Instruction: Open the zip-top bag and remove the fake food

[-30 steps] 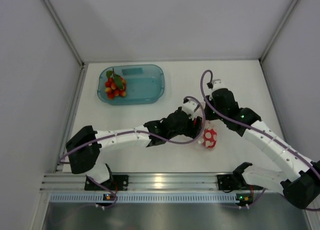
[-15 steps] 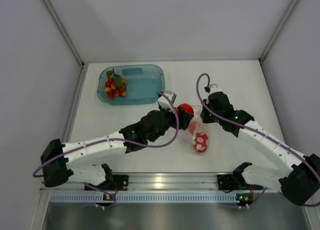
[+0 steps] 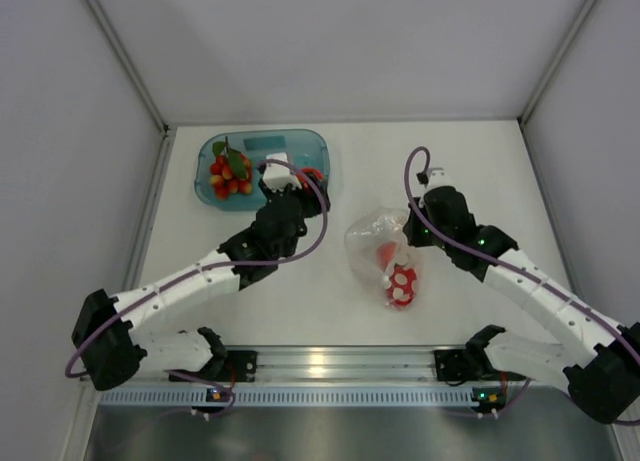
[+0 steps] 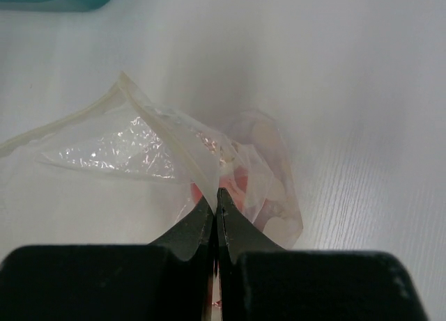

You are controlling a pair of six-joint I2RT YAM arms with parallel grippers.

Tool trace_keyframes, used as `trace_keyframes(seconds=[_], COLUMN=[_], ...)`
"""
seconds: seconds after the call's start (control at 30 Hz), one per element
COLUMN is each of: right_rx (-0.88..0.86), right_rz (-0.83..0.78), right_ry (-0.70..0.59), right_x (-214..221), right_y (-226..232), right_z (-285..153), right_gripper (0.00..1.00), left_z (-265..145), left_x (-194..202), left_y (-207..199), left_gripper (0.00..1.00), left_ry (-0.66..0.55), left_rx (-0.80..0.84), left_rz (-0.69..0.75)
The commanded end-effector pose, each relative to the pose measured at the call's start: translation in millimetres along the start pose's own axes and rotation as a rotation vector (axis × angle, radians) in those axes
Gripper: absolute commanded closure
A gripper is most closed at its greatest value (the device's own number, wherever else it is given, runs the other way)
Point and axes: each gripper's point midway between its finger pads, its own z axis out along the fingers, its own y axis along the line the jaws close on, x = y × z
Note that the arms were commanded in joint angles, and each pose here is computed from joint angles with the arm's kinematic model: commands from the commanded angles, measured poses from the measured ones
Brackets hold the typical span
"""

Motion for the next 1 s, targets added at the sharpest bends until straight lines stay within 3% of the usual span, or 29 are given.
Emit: trace_keyframes(seconds=[0.0,0.2,0.4,0.63,0.83,0.97], right_rx=[0.009,-0.01,-0.042,-0.057,-0.056,-0.07], right_rz=[0.031,0.036,0.047,0.04,0.027,0.028], right_ry=[-0.06,-0.073,-0.088,-0.086,-0.088,-0.093], right_x=[-14.3,-18.3,-24.5,-24.7,-24.2,-26.5], right_y=[-3.9,-1.3,4.6,6.4,4.3,6.6], right_z=[-12.3,-20.4,-28.6,-35.4,-40.0,-43.9], right_gripper=[1.0,1.0,1.0,1.0,1.0,1.0], left_z=[26.6,83.5,148.4,196.1,220.9,234.0], left_x=[-37.5,-49.6,-12.1,10.4,35.9,49.2], left_y=[30.7,88.9,150.4,187.7,216.2,229.8], left_gripper=[1.0,1.0,1.0,0.88,0.67,0.4], left_ry=[-0.05,-0.035,0.064,0.138,0.218,0.277], left_rx=[-0.087,-0.236,-0.362,-0.417,-0.487,-0.494], left_rz=[-0.037,0.005,0.028,0.023,0.051,0.049])
